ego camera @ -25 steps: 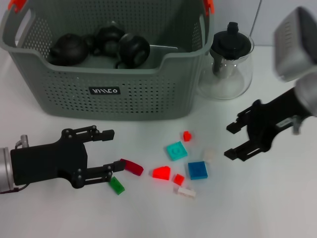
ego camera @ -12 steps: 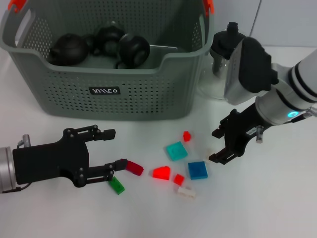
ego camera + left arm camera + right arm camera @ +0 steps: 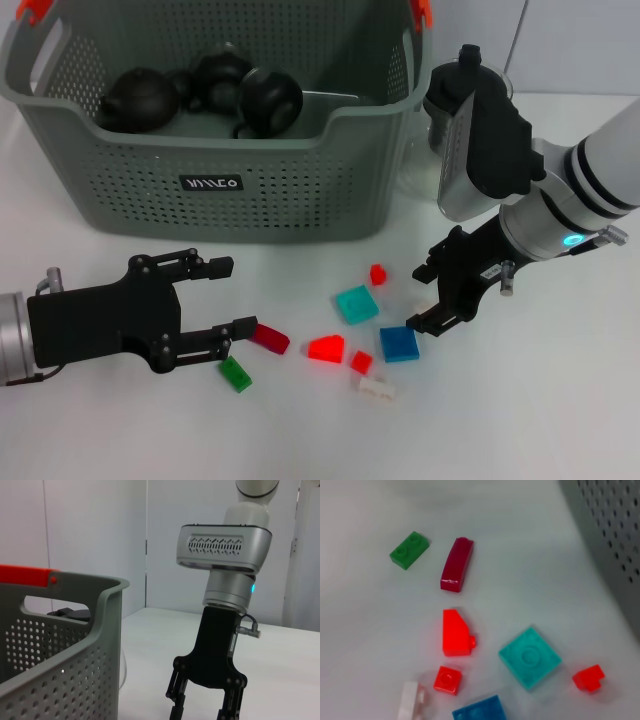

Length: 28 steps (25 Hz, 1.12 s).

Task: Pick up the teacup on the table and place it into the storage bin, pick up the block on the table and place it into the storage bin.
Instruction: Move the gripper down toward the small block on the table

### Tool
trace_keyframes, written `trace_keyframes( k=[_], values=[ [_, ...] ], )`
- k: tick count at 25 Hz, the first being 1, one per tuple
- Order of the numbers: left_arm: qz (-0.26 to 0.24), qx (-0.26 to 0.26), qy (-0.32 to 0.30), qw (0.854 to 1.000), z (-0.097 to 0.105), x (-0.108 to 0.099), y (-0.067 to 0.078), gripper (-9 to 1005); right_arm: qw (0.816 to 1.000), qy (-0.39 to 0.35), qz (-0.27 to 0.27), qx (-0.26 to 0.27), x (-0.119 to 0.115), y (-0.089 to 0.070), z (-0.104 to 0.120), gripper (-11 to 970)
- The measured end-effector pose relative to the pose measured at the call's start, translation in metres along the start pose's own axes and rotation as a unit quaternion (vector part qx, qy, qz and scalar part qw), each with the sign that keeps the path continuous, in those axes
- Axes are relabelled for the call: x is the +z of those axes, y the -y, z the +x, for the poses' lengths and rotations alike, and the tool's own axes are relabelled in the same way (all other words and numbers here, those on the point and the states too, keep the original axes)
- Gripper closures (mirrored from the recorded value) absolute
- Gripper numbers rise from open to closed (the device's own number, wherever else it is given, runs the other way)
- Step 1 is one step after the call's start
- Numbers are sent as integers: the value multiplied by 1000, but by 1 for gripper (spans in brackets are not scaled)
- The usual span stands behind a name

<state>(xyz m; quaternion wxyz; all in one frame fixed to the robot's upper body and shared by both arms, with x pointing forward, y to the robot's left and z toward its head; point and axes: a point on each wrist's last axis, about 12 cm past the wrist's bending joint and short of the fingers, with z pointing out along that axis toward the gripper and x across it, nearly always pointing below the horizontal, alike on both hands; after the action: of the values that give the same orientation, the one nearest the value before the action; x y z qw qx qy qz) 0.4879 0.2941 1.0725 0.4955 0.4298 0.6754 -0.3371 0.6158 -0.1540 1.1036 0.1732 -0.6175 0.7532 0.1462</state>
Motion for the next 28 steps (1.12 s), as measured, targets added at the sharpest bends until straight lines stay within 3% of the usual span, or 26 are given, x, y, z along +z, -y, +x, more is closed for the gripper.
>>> trace_keyframes(
  k=[28],
  values=[
    [2, -4, 1, 1000, 1, 1, 1, 279, 1000, -12, 0, -8, 5, -2, 2, 327]
  ],
)
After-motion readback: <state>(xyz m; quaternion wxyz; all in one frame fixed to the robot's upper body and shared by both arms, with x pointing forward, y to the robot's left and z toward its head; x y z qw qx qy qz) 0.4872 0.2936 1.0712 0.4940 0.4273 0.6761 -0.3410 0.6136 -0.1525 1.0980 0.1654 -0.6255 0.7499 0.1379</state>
